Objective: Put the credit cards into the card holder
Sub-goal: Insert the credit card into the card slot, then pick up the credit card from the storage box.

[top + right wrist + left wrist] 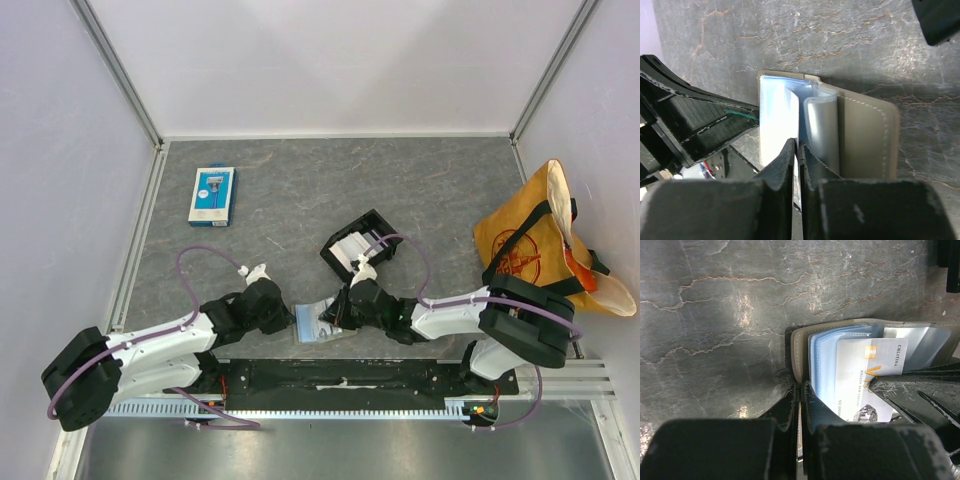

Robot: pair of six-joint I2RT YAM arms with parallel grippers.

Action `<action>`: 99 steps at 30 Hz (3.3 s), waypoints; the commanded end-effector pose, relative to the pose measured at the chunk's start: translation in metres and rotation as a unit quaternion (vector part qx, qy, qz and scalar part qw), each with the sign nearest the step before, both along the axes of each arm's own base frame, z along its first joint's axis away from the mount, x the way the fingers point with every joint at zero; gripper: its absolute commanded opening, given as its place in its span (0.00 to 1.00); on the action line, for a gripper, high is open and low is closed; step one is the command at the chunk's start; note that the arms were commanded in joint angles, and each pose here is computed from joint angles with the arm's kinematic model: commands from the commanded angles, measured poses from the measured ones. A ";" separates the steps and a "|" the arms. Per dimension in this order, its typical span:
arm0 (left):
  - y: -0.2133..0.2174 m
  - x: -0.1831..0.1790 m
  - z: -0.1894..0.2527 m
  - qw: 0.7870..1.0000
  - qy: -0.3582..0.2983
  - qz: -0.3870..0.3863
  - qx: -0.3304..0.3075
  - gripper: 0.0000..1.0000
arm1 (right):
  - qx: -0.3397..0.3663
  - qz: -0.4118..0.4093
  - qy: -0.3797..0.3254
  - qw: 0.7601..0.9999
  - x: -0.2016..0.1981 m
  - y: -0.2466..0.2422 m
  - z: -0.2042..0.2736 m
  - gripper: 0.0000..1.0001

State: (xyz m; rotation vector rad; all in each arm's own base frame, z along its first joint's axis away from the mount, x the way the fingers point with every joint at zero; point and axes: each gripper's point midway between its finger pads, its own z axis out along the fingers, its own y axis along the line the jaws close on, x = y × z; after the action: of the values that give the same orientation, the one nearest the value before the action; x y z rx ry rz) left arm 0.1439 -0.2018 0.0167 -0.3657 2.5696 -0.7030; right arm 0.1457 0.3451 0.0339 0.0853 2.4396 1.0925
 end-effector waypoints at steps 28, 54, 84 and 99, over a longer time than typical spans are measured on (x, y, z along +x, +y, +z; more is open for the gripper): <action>-0.006 0.004 0.006 1.000 -0.008 -0.023 0.010 0.02 | -0.084 0.087 -0.065 0.990 -0.011 0.029 0.017 0.41; -0.016 0.009 0.066 0.997 -0.043 -0.059 -0.005 0.02 | -0.151 -0.006 -0.193 0.970 0.082 -0.040 0.117 0.65; -0.013 0.009 0.058 0.998 -0.041 -0.051 -0.001 0.02 | -0.193 0.077 -0.138 0.968 0.210 -0.096 0.065 0.87; -0.014 0.010 0.059 0.998 -0.040 -0.050 0.001 0.02 | -0.142 0.125 -0.107 0.976 0.198 -0.085 0.055 0.87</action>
State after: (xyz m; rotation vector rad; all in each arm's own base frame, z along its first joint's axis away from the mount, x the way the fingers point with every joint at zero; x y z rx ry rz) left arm 0.1483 -0.2128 0.0684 -0.2290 2.5562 -0.7319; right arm 0.3367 0.2466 0.0705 -0.3700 2.4830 0.6892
